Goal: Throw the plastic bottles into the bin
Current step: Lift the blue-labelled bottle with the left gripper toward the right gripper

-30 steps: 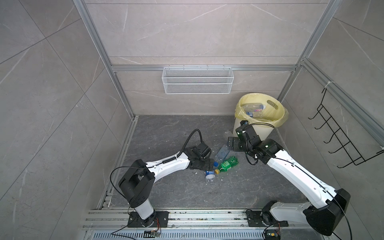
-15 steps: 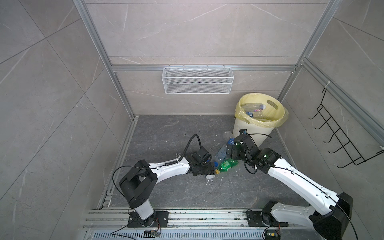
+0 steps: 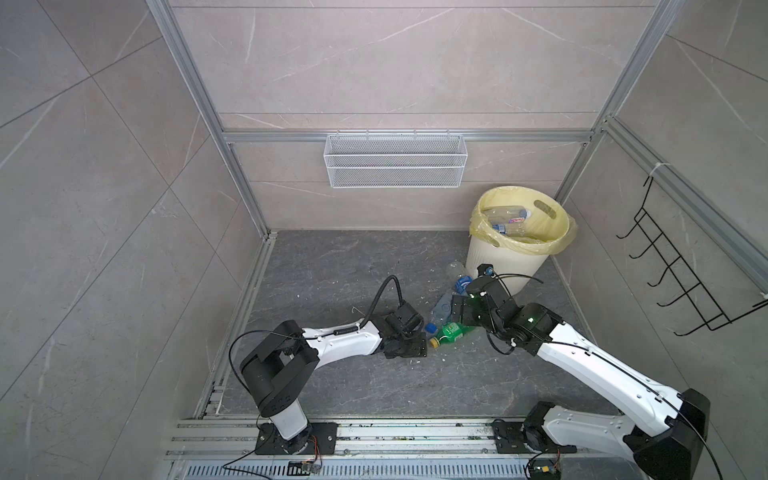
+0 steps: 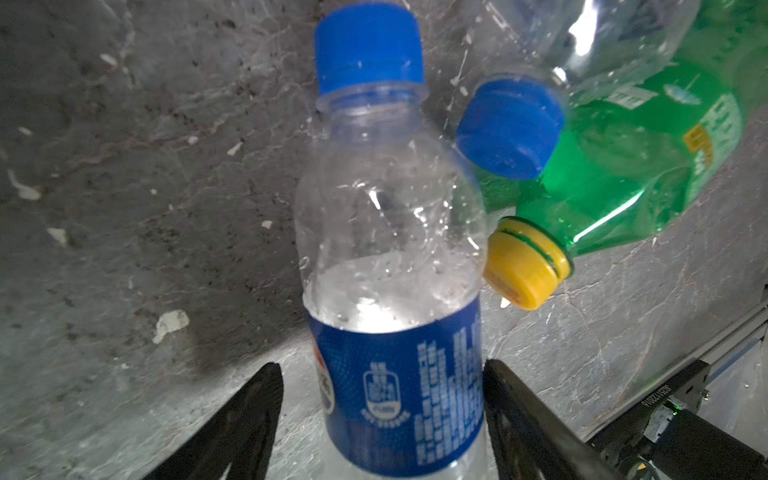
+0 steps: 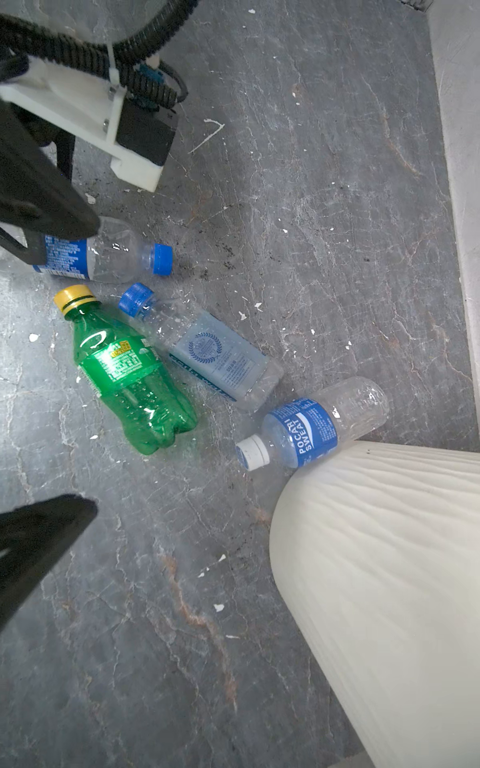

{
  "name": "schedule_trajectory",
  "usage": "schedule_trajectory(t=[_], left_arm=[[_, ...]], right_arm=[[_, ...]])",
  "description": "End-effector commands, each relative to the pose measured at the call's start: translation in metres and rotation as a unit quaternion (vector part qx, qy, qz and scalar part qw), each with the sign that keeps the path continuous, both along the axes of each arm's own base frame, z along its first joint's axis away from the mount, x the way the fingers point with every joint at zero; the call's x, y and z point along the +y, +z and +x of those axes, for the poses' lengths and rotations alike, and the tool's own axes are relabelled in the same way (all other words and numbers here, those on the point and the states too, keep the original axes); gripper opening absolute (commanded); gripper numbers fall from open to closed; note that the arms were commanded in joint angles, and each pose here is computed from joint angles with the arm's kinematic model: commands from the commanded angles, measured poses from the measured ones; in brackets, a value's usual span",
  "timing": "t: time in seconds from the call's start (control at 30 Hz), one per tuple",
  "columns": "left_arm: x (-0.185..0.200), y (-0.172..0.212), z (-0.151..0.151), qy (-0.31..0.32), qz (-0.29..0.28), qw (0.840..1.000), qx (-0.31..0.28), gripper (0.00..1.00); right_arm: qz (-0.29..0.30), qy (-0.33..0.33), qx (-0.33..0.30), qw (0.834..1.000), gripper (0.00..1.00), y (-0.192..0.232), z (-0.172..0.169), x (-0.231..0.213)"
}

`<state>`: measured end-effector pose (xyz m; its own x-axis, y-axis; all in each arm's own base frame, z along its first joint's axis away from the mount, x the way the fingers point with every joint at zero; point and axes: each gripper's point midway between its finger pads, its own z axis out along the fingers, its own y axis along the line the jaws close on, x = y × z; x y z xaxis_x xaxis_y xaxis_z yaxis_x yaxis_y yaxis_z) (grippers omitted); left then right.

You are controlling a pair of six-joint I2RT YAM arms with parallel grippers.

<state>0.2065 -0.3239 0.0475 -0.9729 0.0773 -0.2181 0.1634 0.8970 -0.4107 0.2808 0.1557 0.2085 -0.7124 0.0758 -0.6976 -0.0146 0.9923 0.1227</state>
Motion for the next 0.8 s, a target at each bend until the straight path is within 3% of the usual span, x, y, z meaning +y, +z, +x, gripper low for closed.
schedule_trajectory(t=[0.0,0.27,0.77], left_arm=[[-0.005,0.006,0.001,-0.005,-0.008,1.0,-0.004,0.75],[0.002,0.006,0.009,-0.029,0.018,0.999,-0.011,0.63],[0.004,-0.001,0.014,-0.065,0.024,0.998,-0.008,0.67]], right_arm=[[0.018,-0.009,-0.005,1.0,1.0,0.002,-0.003,0.0],[0.009,0.002,-0.001,1.0,1.0,-0.007,0.005,0.009],[0.019,0.021,-0.003,1.0,1.0,-0.021,0.029,0.037]])
